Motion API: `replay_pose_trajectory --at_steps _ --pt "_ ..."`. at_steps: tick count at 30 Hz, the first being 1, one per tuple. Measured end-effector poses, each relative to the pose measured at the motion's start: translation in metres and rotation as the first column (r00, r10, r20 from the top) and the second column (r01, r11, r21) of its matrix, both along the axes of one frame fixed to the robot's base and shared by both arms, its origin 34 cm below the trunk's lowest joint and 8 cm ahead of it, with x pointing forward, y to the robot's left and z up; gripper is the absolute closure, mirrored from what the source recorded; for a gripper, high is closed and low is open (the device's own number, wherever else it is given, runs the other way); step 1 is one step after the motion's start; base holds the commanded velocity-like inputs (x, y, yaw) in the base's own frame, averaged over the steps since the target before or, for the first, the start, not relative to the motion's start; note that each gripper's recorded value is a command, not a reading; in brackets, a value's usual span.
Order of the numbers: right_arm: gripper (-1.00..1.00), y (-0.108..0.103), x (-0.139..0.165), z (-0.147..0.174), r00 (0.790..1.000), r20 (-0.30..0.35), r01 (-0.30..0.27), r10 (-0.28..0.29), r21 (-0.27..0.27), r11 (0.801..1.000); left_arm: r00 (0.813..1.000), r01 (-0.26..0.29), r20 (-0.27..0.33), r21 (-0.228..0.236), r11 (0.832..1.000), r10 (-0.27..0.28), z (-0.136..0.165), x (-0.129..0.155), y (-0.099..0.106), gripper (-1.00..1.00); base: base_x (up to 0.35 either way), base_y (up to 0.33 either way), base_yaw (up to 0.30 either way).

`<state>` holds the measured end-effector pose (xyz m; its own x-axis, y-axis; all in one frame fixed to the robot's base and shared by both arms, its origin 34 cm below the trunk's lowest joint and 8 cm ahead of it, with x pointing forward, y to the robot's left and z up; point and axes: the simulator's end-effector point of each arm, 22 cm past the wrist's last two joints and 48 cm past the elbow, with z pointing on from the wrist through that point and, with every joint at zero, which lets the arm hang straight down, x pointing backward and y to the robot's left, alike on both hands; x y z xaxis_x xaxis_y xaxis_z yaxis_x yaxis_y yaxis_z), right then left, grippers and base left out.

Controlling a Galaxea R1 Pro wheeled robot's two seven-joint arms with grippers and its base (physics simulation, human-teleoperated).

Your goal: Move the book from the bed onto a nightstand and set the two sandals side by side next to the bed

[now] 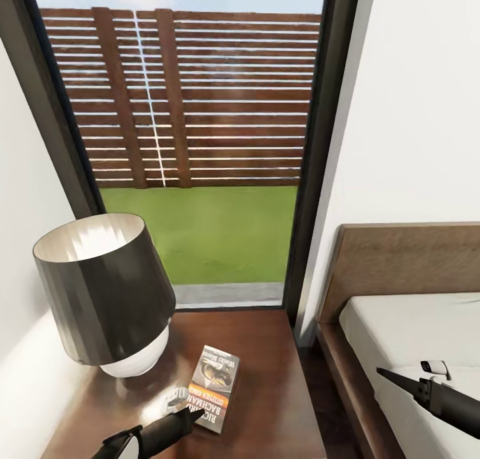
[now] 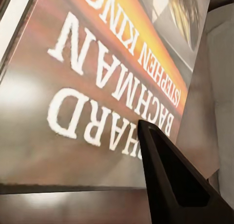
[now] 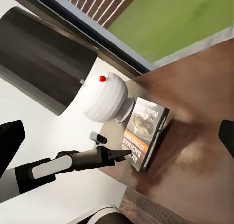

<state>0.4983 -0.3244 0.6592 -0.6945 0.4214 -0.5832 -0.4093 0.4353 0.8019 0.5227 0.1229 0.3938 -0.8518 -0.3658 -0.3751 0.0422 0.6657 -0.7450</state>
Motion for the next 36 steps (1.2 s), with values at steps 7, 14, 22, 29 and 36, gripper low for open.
replay_pose_trajectory --at_steps 7,14,22,29,36 --pt "-1.0 0.0 0.0 0.0 1.0 0.0 0.0 0.0 0.0 1.0 1.0 0.0 0.0 0.0 1.0 0.0 0.0 0.0 0.0 1.0 0.0 0.0 0.0" --pt "-1.0 0.0 -0.002 -0.011 1.0 0.0 0.0 0.0 0.0 1.0 1.0 -0.018 0.002 0.007 1.0 0.018 -0.011 0.001 0.003 1.0 0.0 0.0 0.0" --pt "-1.0 0.0 -0.003 -0.011 1.0 0.0 0.0 0.0 0.001 1.0 1.0 -0.018 0.002 0.005 1.0 0.018 -0.011 0.001 0.003 1.0 0.0 0.0 0.0" --pt "-1.0 0.0 -0.003 -0.011 1.0 0.0 0.0 0.0 0.0 1.0 1.0 -0.018 0.002 0.005 1.0 0.018 -0.011 0.001 0.003 1.0 0.0 0.0 0.0" --pt "-1.0 0.0 -0.002 -0.011 1.0 0.0 0.0 0.0 0.0 1.0 1.0 -0.019 0.001 0.003 1.0 0.019 -0.011 0.001 0.003 1.0 0.0 0.0 0.0"
